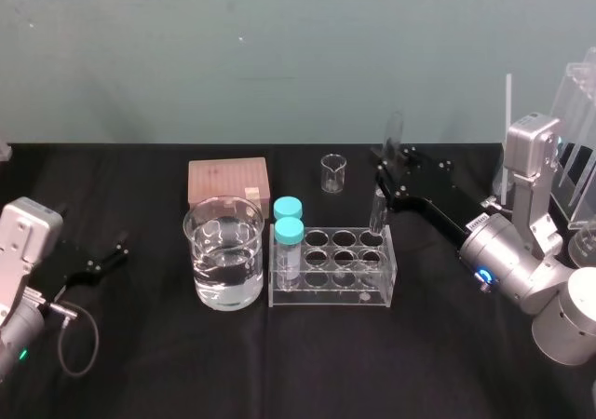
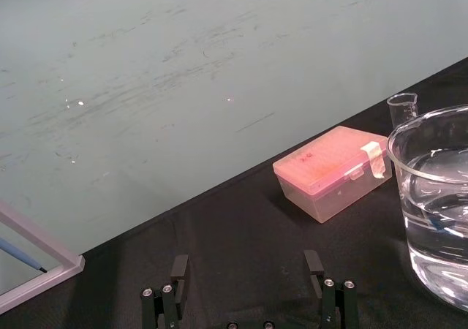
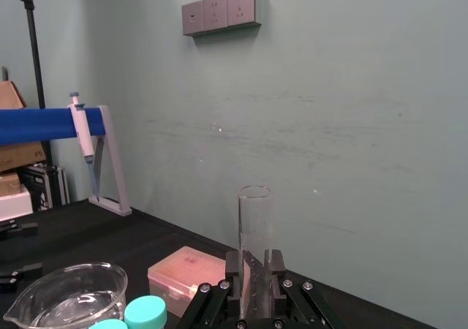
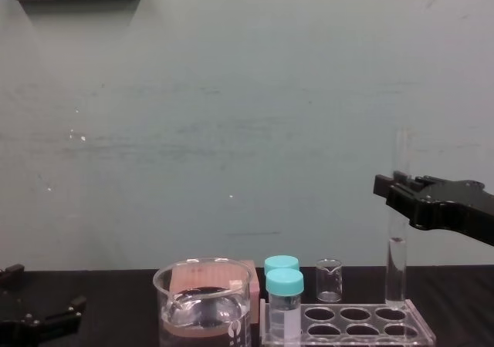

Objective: Hold the test tube with one hand and immerse one end into the beaker, then return it to the test tube rack.

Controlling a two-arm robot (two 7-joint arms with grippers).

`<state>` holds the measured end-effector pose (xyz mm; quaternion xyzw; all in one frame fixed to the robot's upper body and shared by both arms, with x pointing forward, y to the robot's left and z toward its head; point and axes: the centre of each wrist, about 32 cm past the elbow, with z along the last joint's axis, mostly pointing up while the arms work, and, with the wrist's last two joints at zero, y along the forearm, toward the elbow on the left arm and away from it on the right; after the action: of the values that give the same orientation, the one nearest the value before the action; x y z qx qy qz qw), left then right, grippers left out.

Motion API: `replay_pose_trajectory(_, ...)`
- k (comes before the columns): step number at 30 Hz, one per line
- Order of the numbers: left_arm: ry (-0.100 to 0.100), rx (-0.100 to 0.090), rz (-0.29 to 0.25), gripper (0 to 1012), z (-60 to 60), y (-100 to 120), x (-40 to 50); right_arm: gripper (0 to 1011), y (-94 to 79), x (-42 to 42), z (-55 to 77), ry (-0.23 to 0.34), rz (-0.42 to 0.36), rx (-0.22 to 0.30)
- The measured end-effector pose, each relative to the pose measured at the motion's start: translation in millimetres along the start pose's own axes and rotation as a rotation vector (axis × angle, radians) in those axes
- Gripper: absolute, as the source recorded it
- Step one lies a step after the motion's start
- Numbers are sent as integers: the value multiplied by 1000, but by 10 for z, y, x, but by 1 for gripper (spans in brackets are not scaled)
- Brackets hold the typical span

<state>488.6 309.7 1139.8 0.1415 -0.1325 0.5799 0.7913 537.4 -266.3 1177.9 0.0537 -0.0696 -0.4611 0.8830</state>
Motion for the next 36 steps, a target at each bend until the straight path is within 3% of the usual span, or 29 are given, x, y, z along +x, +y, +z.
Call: replay_pose_trajectory(36, 0, 0, 0, 1000, 0, 0, 0, 226, 49, -29, -68, -1, 23, -37)
